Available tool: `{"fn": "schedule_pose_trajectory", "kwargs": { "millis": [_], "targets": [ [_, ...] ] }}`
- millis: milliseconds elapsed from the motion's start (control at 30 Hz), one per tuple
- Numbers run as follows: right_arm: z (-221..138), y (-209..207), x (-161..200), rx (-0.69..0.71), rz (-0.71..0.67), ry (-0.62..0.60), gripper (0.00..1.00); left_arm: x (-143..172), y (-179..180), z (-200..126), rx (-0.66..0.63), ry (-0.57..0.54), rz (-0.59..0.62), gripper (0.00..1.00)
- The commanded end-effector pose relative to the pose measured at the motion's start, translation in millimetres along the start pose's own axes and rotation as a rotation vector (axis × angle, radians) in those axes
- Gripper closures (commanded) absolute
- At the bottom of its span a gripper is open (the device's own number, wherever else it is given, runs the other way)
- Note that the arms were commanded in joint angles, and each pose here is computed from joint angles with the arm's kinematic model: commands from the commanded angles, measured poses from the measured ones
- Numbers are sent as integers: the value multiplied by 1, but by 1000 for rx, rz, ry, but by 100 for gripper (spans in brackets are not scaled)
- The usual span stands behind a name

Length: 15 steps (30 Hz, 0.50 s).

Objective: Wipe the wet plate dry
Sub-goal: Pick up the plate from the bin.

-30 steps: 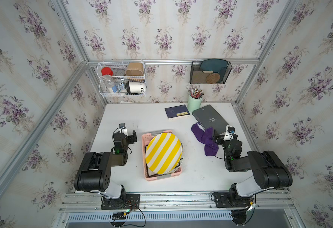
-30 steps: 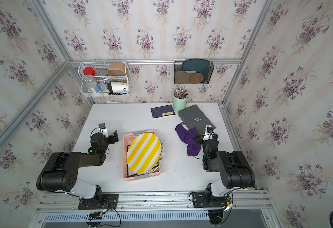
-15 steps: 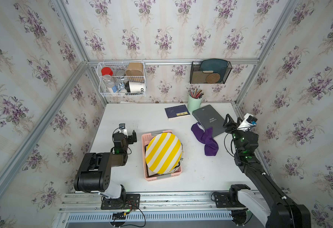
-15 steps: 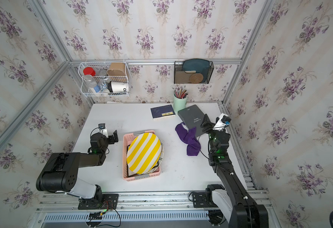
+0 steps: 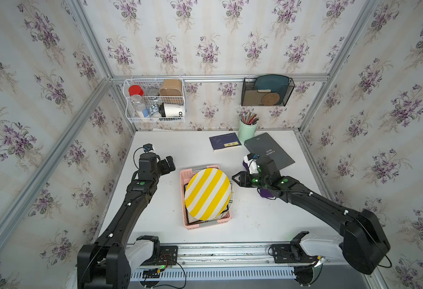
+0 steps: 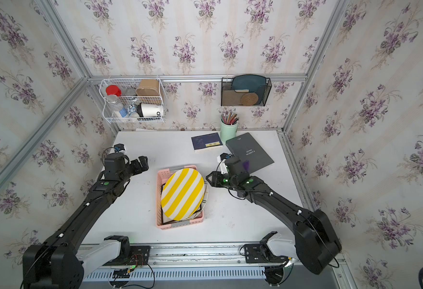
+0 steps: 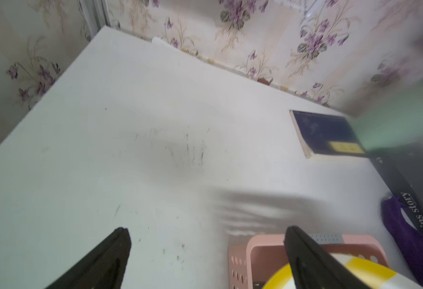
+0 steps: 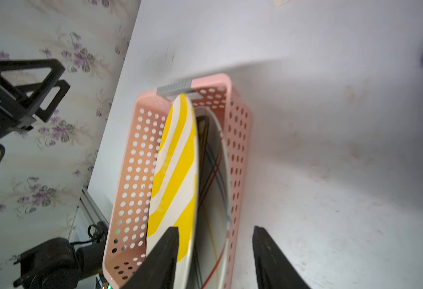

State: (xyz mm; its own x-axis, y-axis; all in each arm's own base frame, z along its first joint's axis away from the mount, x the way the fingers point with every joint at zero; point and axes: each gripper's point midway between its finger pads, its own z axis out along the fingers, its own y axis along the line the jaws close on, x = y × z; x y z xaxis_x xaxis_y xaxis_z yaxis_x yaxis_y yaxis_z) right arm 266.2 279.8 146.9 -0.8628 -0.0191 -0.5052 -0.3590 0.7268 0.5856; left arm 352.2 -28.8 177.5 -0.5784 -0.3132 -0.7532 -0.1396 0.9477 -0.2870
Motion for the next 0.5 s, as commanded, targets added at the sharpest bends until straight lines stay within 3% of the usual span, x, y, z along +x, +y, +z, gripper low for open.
{"fn": "schedule_pose_trajectory", "kwargs": {
  "millis": [0, 100, 333, 433, 467],
  "targets": [
    [15, 7, 2, 4, -61, 38, 46, 16, -3, -1, 6, 83, -22, 0],
    [26, 12, 3, -2, -88, 67, 47, 15, -5, -1, 7, 82, -22, 0],
    [32, 22, 14, -67, -111, 104, 68, 19, -7, -3, 15, 99, -6, 0],
    [36, 24, 17, -76, -112, 129, 87, 19, -16, -5, 55, 104, -13, 0],
    [36, 26, 14, -75, -115, 127, 90, 18, -19, -7, 69, 104, -14, 0]
  ]
}}
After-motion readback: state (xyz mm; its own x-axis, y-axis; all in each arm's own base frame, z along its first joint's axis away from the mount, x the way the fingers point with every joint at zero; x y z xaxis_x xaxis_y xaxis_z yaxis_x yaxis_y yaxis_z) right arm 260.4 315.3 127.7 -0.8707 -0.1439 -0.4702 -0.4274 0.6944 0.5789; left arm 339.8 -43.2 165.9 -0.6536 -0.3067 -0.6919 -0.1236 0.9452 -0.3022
